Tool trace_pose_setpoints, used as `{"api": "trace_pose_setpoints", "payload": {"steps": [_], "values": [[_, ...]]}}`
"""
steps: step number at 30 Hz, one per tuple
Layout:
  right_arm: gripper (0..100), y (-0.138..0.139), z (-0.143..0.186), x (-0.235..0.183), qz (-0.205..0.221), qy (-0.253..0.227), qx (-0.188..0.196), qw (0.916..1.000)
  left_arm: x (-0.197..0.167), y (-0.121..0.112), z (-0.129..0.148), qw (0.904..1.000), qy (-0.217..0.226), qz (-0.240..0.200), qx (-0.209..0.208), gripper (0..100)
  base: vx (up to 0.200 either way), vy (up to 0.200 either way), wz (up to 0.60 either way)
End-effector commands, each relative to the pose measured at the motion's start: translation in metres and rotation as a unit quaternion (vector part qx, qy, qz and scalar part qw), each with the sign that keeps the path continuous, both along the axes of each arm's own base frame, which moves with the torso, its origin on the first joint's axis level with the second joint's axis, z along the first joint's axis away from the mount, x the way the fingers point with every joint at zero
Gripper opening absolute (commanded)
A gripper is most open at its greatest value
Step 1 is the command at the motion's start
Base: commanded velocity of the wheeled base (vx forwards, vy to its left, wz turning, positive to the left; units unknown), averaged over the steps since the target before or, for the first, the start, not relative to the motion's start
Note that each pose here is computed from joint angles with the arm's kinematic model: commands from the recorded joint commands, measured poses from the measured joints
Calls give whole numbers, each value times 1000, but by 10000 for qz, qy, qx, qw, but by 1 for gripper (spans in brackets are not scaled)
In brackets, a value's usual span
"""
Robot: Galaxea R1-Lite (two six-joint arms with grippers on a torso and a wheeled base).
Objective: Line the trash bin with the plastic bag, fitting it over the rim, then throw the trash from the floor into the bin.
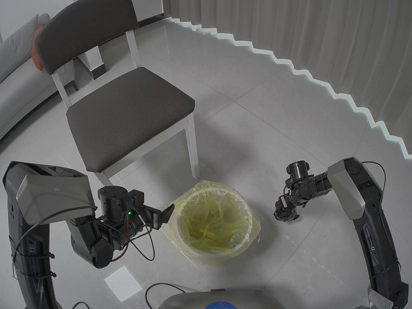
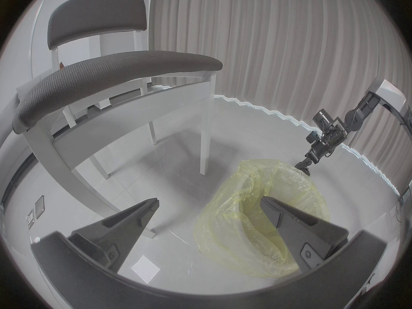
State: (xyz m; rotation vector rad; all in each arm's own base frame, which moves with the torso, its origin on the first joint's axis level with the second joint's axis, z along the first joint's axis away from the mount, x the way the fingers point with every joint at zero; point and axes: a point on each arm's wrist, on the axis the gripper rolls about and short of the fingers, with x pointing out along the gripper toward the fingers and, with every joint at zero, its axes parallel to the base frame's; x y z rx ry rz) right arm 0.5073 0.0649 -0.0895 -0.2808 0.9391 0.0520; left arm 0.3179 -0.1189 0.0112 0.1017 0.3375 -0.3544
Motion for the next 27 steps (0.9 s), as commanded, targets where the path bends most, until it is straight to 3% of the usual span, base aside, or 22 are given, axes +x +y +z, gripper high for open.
{"api": "trace_pose_setpoints", "payload": {"steps": [1,8,9,21,27], "values": [[100,0,-7,-1,4,70,-8,10000,0,-1,0,10000,-2,-10,5,100,0,0,0],[100,2,-11,-2,51,103,-35,9999,-1,0,1,10000,-76,39,4,100,0,0,0],[0,2,-11,-2,51,96,-34,9999,-1,0,2,9999,-104,39,-7,100,0,0,0],[0,5,-9,-7,39,167,-9,9999,-4,-6,5,9998,-201,-41,-56,100,0,0,0],[0,5,25,-19,53,84,13,9999,-6,-10,11,9987,-494,-36,-149,100,0,0,0]]}}
